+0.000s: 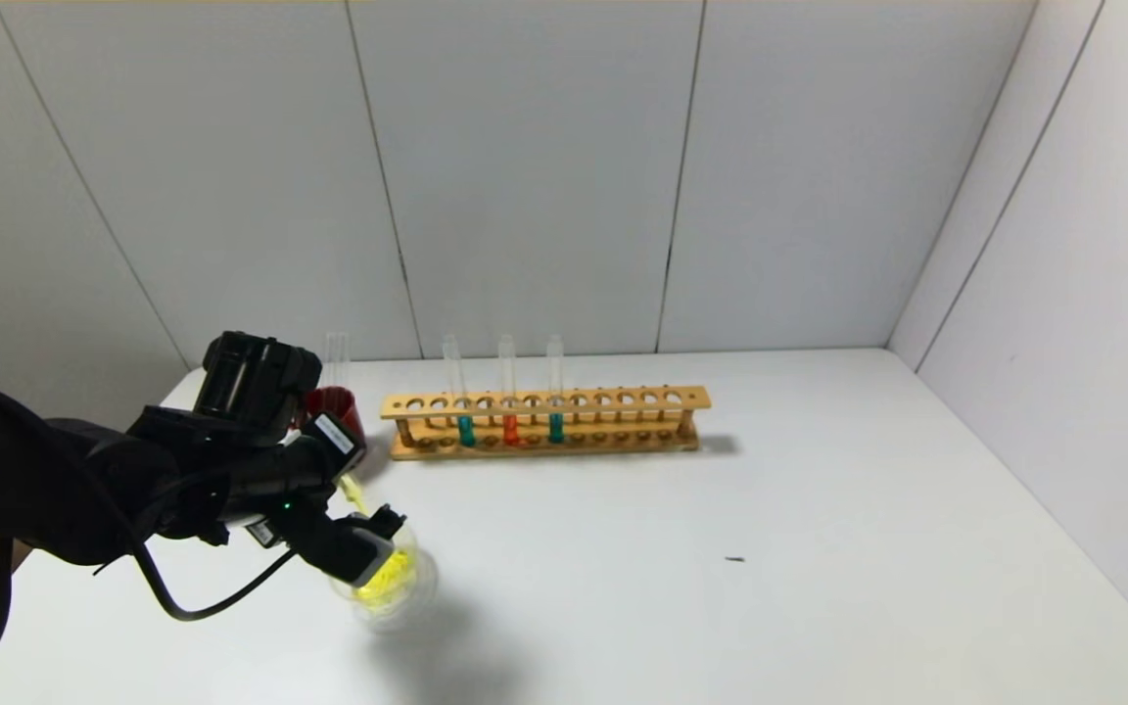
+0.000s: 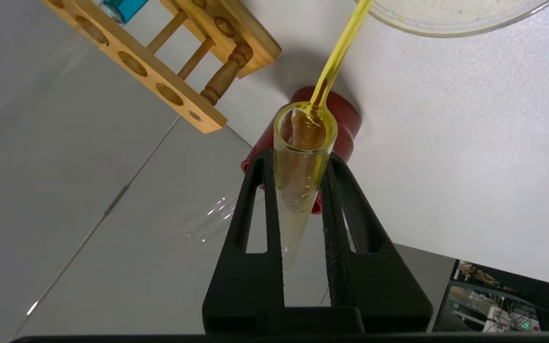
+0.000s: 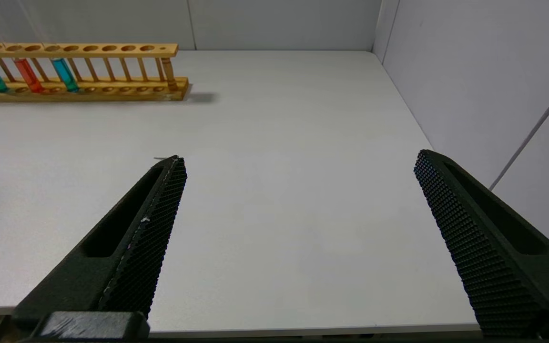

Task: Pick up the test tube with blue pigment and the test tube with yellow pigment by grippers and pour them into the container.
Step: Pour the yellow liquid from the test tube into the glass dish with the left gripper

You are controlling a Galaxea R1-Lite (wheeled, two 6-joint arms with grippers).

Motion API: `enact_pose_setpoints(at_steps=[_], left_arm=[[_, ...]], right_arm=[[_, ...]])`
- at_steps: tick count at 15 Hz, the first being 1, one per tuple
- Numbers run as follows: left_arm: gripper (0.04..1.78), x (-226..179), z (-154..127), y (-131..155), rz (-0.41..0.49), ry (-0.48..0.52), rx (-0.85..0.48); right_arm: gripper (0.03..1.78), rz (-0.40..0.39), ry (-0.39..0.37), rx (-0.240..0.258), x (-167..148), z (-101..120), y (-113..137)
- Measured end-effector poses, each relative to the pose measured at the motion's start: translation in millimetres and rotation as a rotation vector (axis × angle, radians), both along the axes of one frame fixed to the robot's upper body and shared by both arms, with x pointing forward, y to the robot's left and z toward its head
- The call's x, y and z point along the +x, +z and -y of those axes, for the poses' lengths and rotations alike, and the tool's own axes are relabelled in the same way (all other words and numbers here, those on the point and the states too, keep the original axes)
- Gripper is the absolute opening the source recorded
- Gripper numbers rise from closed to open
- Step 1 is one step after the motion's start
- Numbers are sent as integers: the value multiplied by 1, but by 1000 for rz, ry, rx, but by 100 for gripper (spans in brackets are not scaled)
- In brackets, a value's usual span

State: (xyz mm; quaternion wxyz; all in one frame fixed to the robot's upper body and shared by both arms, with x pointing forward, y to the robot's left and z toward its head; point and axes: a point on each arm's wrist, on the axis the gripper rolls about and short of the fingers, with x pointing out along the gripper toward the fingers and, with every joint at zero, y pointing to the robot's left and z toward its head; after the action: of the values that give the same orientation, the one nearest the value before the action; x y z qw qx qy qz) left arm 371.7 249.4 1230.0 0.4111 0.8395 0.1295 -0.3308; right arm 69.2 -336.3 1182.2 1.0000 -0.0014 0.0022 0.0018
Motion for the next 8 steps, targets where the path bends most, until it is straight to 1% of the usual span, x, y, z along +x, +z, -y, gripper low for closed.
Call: enact_pose_setpoints(at_steps=[8], left_arm=[[30,1,0,6,68,-74,75]], right_arm=[[175,0,0,0,0,0,0]])
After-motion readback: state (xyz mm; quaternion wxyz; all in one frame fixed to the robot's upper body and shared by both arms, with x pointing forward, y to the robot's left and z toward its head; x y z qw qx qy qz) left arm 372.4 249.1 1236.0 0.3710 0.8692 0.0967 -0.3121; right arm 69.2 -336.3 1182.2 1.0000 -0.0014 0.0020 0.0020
